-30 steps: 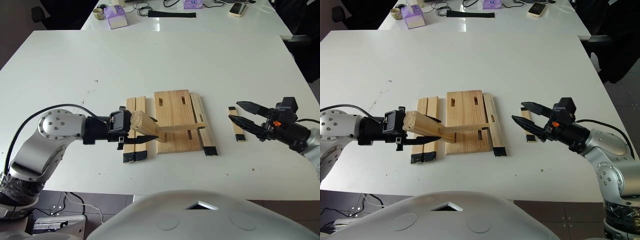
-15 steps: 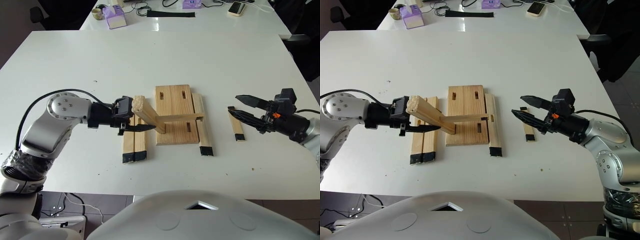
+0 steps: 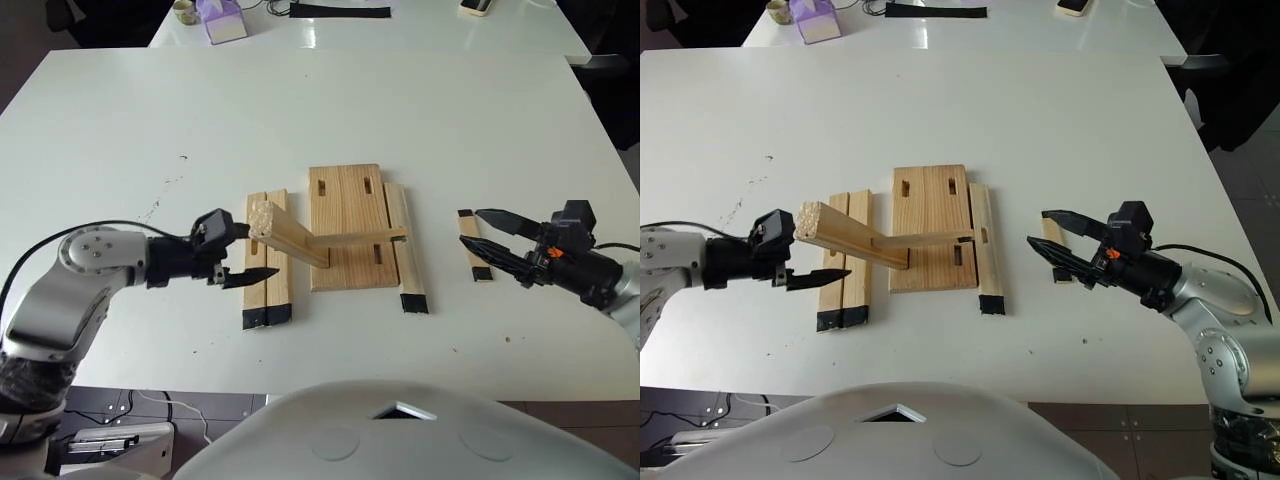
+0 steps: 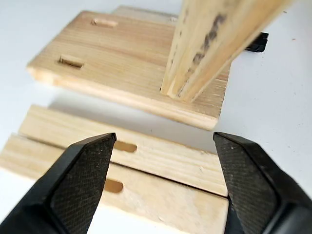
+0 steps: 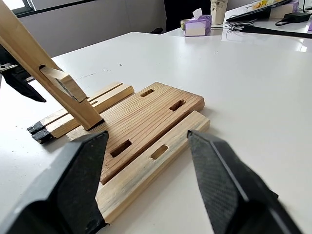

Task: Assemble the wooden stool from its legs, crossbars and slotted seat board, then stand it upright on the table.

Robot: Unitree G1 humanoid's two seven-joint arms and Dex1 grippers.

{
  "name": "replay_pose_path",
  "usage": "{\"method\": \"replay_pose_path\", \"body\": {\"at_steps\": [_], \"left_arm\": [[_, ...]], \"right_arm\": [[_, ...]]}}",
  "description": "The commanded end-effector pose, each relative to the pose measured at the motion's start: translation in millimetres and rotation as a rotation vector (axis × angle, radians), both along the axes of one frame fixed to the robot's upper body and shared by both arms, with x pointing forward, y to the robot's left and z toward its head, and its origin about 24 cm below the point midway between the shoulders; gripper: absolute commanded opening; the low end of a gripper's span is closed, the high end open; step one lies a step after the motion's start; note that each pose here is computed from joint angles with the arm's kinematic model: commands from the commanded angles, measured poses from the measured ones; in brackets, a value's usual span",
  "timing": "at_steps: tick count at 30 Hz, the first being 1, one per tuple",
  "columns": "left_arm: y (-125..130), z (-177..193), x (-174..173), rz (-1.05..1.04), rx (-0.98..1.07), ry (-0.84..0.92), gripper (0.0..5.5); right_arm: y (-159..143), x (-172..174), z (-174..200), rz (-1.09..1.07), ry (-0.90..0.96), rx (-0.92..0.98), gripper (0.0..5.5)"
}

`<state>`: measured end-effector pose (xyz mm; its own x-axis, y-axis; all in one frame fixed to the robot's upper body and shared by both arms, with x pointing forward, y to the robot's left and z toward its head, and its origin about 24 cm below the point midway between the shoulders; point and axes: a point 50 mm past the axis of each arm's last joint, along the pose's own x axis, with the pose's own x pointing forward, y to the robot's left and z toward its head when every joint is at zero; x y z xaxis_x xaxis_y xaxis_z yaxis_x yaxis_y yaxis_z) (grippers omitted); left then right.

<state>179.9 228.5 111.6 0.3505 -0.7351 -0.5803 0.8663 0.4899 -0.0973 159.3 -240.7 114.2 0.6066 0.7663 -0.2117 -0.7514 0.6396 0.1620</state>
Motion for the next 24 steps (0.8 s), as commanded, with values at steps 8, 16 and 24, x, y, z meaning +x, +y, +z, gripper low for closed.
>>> {"method": "replay_pose_path", "body": {"at_steps": [8, 16, 24], "left_arm": [[-7.2, -21.2, -16.2, 0.355, 0.15, 0.14, 3.71], [-4.3, -41.6, -26.0, 0.411, 0.27, 0.209, 3.71], [18.5, -40.7, -6.7, 0.434, 0.346, 0.151, 3.71]], "right_arm": [[5.0, -17.8, 1.0, -0.079, -0.025, -0.005, 2.99], [7.7, -22.2, -2.2, -0.091, -0.014, -0.004, 2.99], [12.0, -23.7, -5.6, -0.101, -0.016, 0.0, 2.99]]}}
